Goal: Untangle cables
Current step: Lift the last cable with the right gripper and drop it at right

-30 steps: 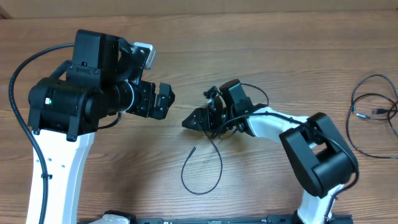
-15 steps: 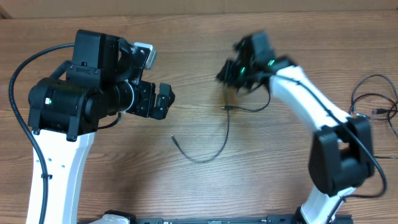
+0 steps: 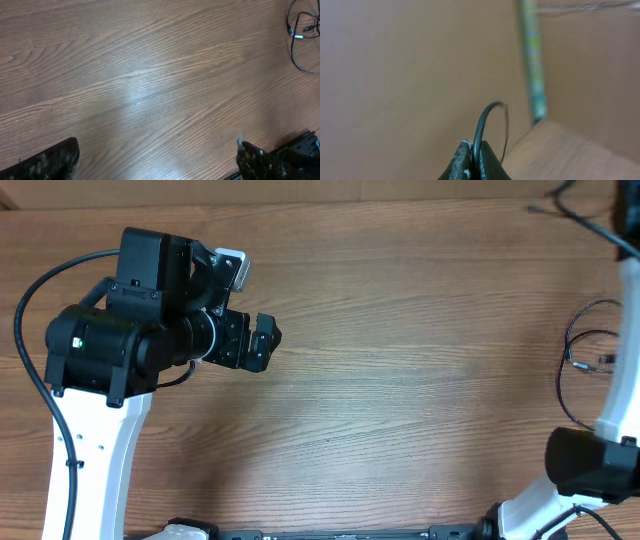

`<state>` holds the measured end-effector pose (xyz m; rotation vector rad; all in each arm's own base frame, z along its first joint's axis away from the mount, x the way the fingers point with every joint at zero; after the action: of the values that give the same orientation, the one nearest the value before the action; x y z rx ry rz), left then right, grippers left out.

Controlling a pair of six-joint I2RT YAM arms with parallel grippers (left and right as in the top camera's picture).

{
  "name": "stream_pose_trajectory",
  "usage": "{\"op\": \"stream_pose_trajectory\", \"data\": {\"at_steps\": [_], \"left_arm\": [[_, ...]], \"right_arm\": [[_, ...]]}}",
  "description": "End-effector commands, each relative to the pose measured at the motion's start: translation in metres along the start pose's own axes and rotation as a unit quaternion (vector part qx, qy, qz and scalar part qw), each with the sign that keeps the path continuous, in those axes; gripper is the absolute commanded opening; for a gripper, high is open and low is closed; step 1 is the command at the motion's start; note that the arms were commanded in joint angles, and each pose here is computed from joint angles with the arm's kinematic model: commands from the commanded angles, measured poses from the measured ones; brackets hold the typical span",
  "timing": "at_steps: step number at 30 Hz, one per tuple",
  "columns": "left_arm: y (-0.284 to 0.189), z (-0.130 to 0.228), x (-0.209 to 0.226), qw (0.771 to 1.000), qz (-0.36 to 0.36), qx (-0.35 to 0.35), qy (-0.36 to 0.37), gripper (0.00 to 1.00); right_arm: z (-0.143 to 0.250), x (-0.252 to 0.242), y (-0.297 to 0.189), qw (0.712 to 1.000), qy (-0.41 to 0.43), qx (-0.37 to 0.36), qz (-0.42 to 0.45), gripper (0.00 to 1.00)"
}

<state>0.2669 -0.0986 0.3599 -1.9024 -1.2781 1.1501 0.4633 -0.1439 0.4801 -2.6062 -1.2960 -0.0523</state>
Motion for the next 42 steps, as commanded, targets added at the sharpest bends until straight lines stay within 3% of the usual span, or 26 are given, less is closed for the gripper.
{"op": "stream_pose_trajectory", "data": {"at_steps": [1,9,16,17,18,19,20,30,35,42], "left_arm": [[-0.002,-0.003,-0.001,1.0,0.004,-0.005,0.01,1.0],[-0.002,-0.003,-0.001,1.0,0.004,-0.005,0.01,1.0],[-0.002,-0.003,-0.001,1.0,0.004,-0.005,0.01,1.0],[-0.002,-0.003,-0.001,1.0,0.004,-0.005,0.01,1.0],[-0.002,-0.003,-0.001,1.0,0.004,-0.005,0.01,1.0],[-0.002,-0.003,-0.001,1.0,0.004,-0.005,0.01,1.0],[-0.001,-0.003,-0.001,1.0,0.004,-0.005,0.01,1.0],[-0.002,-0.003,-0.001,1.0,0.004,-0.005,0.01,1.0],[-0.001,-0.003,-0.001,1.0,0.004,-0.005,0.01,1.0],[-0.001,-0.003,-0.001,1.0,0.004,-0.004,0.01,1.0]], "right_arm": [[-0.015,-0.047,0.005,0.998,-0.011,-0.011,0.06,0.04],[0.058,-0.141,0.066,0.977,-0.04,0.12,0.172,0.04],[0.142,-0.177,0.102,0.951,-0.038,0.258,0.168,0.04],[0.148,-0.181,0.103,0.947,-0.03,0.267,0.174,0.11],[0.152,-0.183,0.103,0.945,-0.028,0.274,0.177,0.45],[0.153,-0.183,0.103,0.945,-0.028,0.276,0.176,0.89],[0.153,-0.183,0.103,0.944,-0.028,0.278,0.173,1.0],[0.192,-0.14,0.08,0.917,0.002,0.4,0.003,1.0],[0.214,-0.085,0.041,0.856,-0.015,0.48,-0.19,1.0],[0.24,-0.051,-0.003,0.802,-0.056,0.561,-0.198,1.0]]}}
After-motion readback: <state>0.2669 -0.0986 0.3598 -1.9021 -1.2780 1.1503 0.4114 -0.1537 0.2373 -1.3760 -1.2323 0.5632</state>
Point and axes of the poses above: each gripper's point midway between its finger pads, its own y axis out along the fingers, its own x axis along the line the jaws close on, z = x × y, the point moved 4 cm from there along -y, back along the fingers, and after that the axes turned 11 degrees about -y, right-handed, at the moved point
